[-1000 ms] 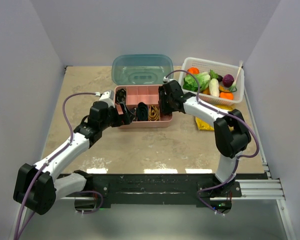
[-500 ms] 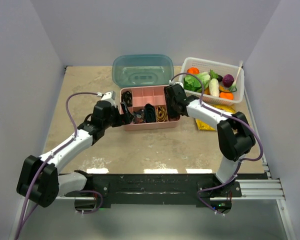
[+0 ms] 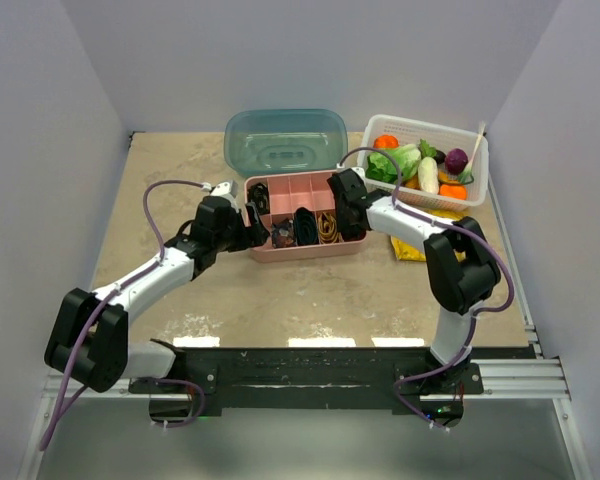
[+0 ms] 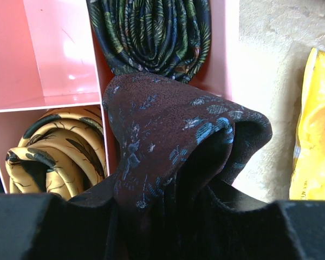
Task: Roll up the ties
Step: Place the tie in the storage box.
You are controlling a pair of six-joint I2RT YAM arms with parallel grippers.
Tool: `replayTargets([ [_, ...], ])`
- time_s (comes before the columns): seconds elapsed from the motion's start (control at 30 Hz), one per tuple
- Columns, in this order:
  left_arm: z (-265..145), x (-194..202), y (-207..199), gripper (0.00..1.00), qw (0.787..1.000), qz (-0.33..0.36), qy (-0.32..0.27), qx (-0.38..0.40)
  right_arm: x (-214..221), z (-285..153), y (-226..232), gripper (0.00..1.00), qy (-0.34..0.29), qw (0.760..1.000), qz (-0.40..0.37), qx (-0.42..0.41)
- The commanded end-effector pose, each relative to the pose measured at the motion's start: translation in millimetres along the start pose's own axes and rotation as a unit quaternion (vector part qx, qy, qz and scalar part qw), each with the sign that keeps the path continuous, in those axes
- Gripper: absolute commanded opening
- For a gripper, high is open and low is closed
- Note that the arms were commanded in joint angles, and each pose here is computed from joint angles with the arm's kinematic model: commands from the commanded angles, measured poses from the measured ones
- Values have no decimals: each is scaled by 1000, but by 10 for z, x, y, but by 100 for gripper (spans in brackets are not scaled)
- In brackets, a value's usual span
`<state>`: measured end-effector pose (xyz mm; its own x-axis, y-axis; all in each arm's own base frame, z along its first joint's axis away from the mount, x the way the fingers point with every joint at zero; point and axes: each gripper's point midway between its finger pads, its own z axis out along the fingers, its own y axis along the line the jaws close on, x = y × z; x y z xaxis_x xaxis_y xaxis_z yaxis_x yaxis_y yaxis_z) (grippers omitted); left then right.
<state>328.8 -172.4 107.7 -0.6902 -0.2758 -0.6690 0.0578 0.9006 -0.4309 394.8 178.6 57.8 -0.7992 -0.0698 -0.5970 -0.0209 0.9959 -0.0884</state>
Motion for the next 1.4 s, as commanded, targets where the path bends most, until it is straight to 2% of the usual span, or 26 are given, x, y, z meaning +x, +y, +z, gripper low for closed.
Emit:
replayTargets([
  [0.0,-73,-207,-136,83,999,17,-36,25,447,131,-235,1,81,995,-46,44],
  [0.07,-68,-200,-133,83,999,16,-36,24,422,88,-225,6,80,995,-49,41],
  [0.17,-70,-190,-136,84,999,17,-34,26,336,-20,-204,25,73,995,-56,32],
  [0.27,-70,-193,-138,84,999,17,-35,27,280,-125,-165,35,71,996,-59,21],
  [0.3,-70,-193,-137,84,999,17,-35,27,246,-163,-166,43,67,996,-58,18],
  [0.4,-80,-207,-147,83,999,17,-38,28,239,-236,-148,54,67,996,-58,10],
  [0.43,-79,-201,-143,84,999,17,-37,28,228,-249,-147,61,65,996,-58,9],
  [0.67,-77,-195,-145,84,999,17,-37,30,133,-383,-133,79,54,997,-50,-5],
  [0.77,-78,-201,-155,84,999,18,-37,32,146,-383,-135,83,58,997,-54,-5],
  [0.93,-79,-189,-159,84,999,19,-35,34,90,-449,-139,84,48,998,-50,-9],
  [1.23,-79,-171,-153,84,999,21,-33,34,-248,-779,-108,85,0,999,-28,-32],
  [1.37,-74,-164,-149,84,999,21,-32,34,-352,-901,-116,90,-13,999,-24,-37],
])
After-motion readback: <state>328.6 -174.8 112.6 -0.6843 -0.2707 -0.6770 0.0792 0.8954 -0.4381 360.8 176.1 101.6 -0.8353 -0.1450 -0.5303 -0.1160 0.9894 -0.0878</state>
